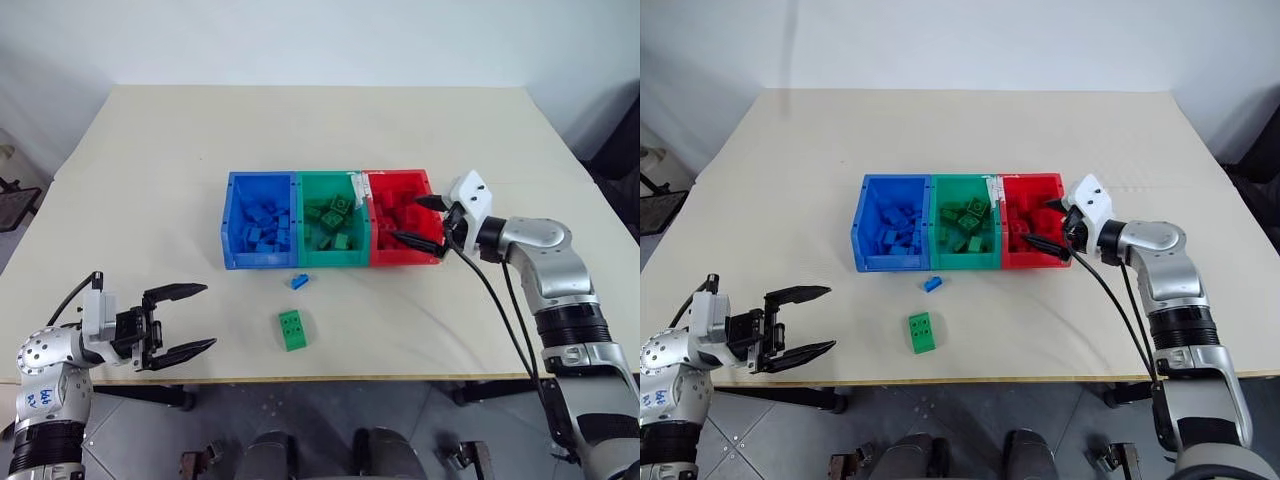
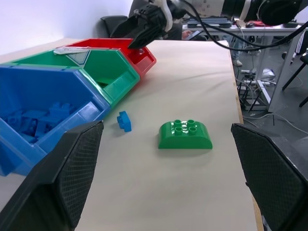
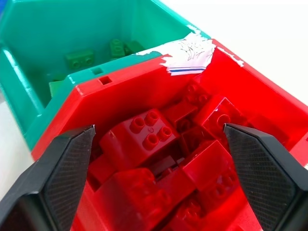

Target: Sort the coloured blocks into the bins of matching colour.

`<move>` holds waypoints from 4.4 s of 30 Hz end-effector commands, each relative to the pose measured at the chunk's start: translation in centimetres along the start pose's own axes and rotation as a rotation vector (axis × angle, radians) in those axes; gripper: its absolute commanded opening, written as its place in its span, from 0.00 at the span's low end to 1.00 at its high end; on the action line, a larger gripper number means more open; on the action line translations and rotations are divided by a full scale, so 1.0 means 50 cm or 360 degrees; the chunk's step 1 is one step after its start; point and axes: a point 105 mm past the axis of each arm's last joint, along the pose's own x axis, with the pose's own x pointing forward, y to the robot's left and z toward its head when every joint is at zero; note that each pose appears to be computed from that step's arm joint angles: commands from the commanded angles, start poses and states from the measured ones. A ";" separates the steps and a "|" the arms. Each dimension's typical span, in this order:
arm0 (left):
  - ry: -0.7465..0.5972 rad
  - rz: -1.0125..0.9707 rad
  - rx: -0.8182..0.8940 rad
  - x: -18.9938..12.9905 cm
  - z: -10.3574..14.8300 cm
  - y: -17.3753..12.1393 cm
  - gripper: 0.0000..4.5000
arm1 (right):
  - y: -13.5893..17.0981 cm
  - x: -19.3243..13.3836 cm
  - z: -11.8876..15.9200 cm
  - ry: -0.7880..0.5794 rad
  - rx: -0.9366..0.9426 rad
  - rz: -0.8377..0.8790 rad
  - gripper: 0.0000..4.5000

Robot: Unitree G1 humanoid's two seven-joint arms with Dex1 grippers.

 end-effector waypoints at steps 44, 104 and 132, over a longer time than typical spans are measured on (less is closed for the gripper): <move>0.0717 0.1080 -0.0373 0.207 -0.024 -0.139 1.00 | 0.063 -0.164 -0.009 0.0162 -0.0216 0.1047 0.99; 0.1136 0.0973 -0.0985 0.303 -0.090 -0.160 0.81 | 0.061 -0.175 -0.006 0.0103 -0.0142 0.1012 1.00; 0.0857 0.0988 -0.0552 0.231 -0.001 -0.067 0.81 | 0.055 -0.170 -0.015 0.0129 -0.0135 0.0975 1.00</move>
